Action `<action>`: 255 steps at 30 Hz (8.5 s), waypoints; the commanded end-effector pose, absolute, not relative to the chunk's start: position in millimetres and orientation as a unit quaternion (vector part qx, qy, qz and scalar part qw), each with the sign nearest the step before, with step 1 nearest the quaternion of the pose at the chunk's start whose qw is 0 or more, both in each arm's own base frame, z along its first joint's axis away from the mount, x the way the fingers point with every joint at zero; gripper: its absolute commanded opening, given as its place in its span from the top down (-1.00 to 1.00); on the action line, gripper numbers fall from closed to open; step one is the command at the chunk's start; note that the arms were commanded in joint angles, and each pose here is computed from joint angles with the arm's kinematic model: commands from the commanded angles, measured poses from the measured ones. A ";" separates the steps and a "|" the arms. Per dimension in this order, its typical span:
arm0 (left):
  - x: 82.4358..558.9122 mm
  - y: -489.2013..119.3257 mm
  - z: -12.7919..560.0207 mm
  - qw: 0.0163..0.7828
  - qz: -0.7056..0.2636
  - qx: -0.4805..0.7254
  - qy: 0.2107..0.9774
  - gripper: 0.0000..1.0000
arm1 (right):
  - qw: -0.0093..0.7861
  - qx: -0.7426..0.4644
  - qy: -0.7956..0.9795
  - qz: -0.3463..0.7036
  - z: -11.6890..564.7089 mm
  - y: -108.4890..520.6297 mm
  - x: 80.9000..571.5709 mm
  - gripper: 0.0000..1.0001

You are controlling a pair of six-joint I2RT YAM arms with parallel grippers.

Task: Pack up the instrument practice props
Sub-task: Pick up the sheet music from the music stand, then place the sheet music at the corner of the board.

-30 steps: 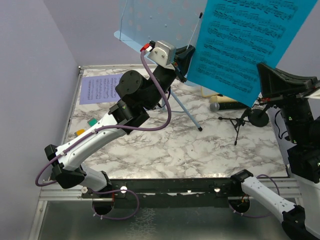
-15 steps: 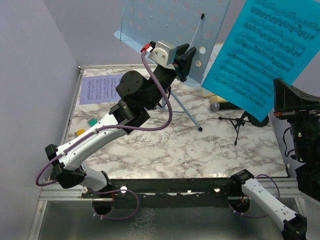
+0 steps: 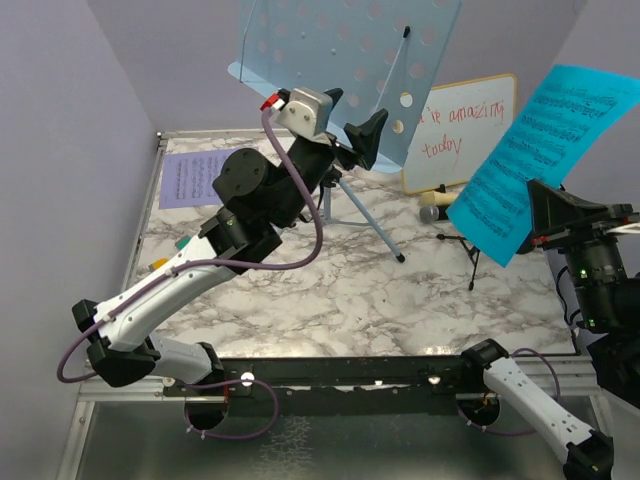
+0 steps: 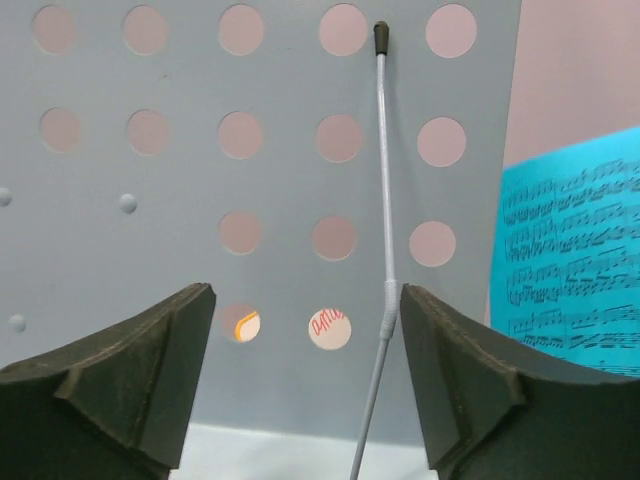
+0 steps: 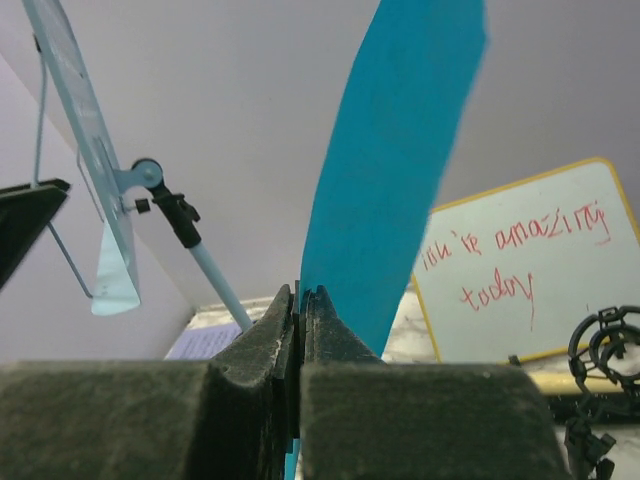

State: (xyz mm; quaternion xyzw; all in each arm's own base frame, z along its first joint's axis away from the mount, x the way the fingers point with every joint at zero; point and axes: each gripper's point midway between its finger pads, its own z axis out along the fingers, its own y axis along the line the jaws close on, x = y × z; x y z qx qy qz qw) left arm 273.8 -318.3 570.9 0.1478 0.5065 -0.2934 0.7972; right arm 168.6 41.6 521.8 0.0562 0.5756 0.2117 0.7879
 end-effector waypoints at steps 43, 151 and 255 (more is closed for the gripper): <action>223.0 -276.8 278.8 0.445 -0.570 -0.036 0.690 -0.98 | 0.524 -0.137 0.690 0.480 362.7 200.0 186.4 0.99; 210.5 -243.0 316.5 0.449 -0.685 -0.110 0.563 0.94 | 0.630 -0.112 0.663 0.389 319.9 170.4 214.1 -0.64; 553.1 64.7 105.7 0.577 -0.202 -0.644 0.460 1.00 | 0.696 -0.078 0.681 0.215 313.4 103.7 214.9 -1.00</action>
